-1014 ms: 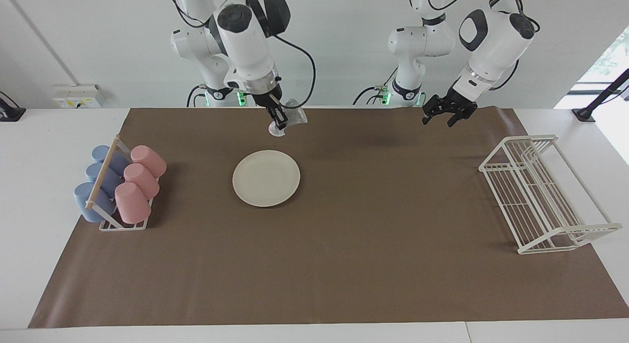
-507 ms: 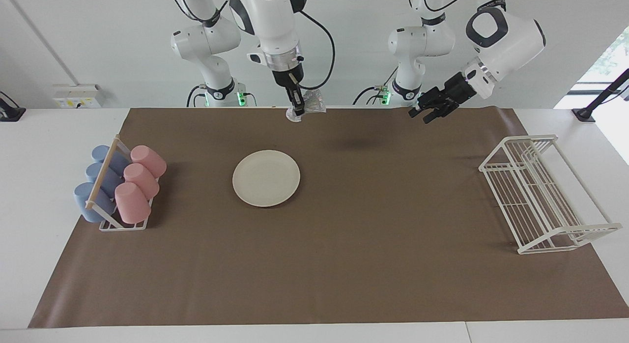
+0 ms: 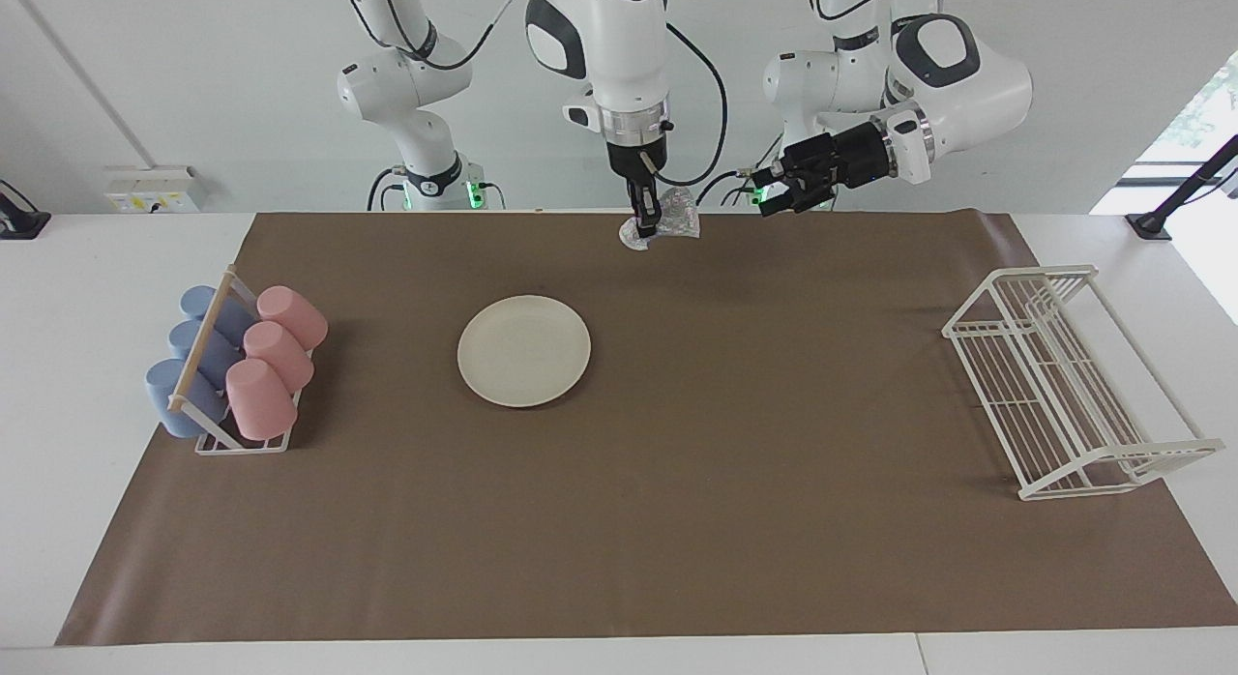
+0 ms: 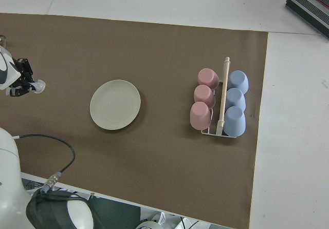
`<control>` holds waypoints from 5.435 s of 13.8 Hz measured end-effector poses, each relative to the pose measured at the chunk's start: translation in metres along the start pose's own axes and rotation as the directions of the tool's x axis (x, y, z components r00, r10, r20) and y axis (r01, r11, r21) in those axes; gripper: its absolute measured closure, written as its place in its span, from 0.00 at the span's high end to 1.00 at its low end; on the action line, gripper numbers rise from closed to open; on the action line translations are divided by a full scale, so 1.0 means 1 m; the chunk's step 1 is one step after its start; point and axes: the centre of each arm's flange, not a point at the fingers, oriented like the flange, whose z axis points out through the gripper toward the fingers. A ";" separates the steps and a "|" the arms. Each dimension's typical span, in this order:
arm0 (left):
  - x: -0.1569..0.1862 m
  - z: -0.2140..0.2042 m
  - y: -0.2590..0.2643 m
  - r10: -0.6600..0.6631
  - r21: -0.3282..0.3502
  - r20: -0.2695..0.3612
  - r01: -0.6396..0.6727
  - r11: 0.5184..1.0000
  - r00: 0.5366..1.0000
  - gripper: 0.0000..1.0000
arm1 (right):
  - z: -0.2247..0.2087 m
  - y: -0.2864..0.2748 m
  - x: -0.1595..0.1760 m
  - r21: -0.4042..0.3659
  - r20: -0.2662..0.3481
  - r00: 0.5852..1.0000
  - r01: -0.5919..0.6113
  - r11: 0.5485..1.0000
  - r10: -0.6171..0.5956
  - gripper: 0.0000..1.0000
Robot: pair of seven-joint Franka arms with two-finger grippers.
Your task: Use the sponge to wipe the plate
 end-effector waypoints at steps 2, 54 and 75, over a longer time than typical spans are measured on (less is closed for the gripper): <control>-0.009 0.037 0.003 0.017 0.014 0.003 -0.017 1.000 1.000 1.00 | -0.001 0.000 0.000 0.001 0.001 1.000 0.000 1.000 0.000 0.11; 0.074 -0.055 -0.058 0.075 0.853 -0.115 0.060 0.518 0.990 0.05 | -0.069 -0.044 0.384 -0.084 0.112 0.213 0.975 0.204 -0.971 1.00; 0.179 -0.101 -0.061 0.255 0.862 0.161 -0.010 -0.507 0.953 0.05 | -0.102 -0.040 0.413 -0.112 0.067 0.155 0.983 0.147 -0.986 1.00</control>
